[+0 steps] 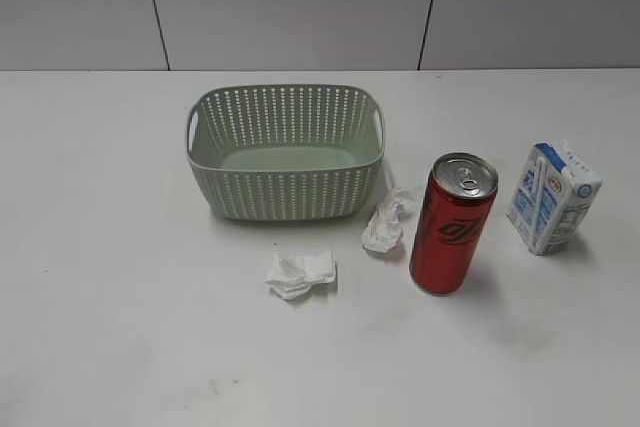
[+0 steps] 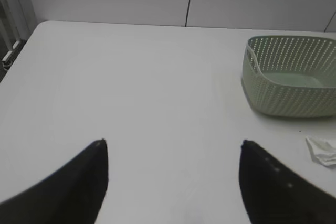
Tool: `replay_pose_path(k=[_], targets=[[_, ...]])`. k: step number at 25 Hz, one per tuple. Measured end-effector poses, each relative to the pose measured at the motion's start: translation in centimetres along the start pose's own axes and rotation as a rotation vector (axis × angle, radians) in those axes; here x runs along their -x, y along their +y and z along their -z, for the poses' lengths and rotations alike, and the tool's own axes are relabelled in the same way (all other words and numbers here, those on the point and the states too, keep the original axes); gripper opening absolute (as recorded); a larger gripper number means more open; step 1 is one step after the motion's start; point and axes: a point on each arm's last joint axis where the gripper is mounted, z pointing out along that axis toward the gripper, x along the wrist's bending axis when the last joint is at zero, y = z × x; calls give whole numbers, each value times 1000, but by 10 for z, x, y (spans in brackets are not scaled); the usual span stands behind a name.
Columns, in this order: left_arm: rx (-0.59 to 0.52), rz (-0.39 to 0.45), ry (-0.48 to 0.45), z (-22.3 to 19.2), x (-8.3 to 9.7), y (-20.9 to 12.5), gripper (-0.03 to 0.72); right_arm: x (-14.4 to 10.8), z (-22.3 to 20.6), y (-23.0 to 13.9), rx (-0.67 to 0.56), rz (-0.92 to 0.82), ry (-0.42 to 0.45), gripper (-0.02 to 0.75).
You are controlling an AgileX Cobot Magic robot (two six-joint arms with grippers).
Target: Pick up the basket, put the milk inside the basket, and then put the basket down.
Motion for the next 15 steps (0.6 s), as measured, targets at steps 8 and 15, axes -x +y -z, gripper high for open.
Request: replay_pose_path(k=[8, 15], targets=[[25, 8, -6, -16, 1, 27, 589, 0, 0, 0, 1, 0, 0, 476], [-94, 46, -34, -60, 4, 46, 589, 0, 0, 0, 2, -2, 0, 519]])
